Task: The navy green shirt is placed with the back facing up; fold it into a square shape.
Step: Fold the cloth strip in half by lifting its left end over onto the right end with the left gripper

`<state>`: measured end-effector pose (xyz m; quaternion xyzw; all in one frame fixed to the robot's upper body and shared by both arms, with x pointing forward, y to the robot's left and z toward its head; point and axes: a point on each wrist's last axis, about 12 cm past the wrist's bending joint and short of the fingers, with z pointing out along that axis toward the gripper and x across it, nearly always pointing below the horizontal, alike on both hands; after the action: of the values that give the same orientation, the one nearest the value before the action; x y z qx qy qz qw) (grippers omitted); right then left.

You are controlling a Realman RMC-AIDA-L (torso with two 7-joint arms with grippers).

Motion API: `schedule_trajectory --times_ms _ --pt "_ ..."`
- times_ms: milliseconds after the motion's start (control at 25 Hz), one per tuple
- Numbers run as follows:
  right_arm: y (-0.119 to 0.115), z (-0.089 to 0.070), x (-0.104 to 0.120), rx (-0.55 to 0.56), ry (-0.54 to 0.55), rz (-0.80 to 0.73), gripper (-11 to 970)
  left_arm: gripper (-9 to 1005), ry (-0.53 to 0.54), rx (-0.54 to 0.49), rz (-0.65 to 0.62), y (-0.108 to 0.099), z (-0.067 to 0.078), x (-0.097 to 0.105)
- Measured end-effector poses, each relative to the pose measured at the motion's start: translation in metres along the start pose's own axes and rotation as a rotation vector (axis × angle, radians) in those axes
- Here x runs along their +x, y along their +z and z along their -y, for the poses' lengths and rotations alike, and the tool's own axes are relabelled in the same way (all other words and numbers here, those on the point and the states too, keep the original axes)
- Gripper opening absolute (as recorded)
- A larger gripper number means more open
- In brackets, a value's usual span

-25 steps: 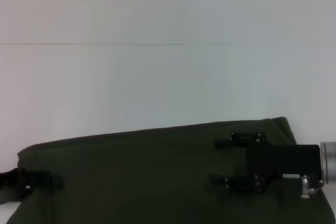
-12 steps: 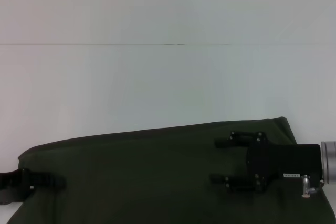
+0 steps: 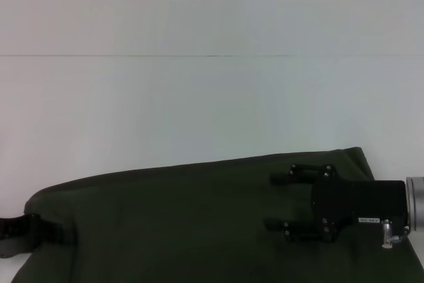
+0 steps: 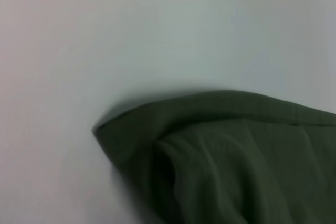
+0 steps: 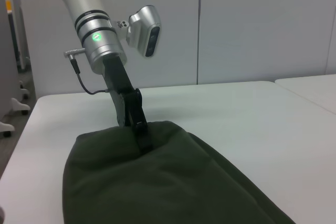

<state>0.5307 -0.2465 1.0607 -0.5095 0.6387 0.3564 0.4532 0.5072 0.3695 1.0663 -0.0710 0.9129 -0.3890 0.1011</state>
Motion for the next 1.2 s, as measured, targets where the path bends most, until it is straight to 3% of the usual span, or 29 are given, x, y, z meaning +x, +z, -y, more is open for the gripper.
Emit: schedule_trajectory --times_ms 80,440,800,1000,1200 --pt "0.000 0.000 0.000 0.000 0.005 0.000 805 249 0.001 0.000 0.001 0.000 0.000 0.000" --pt "-0.001 0.000 -0.001 -0.002 0.007 0.008 804 94 0.024 -0.030 0.015 -0.010 -0.003 -0.005" --pt "-0.001 0.001 -0.002 0.006 0.006 0.018 803 93 0.069 -0.161 0.099 -0.064 -0.009 -0.034" --pt "0.000 0.001 -0.002 0.011 0.007 0.018 803 94 0.077 -0.322 0.118 -0.098 -0.010 -0.050" --pt "0.002 0.000 0.000 0.011 0.013 0.019 802 94 0.052 -0.342 0.121 -0.105 -0.005 -0.056"
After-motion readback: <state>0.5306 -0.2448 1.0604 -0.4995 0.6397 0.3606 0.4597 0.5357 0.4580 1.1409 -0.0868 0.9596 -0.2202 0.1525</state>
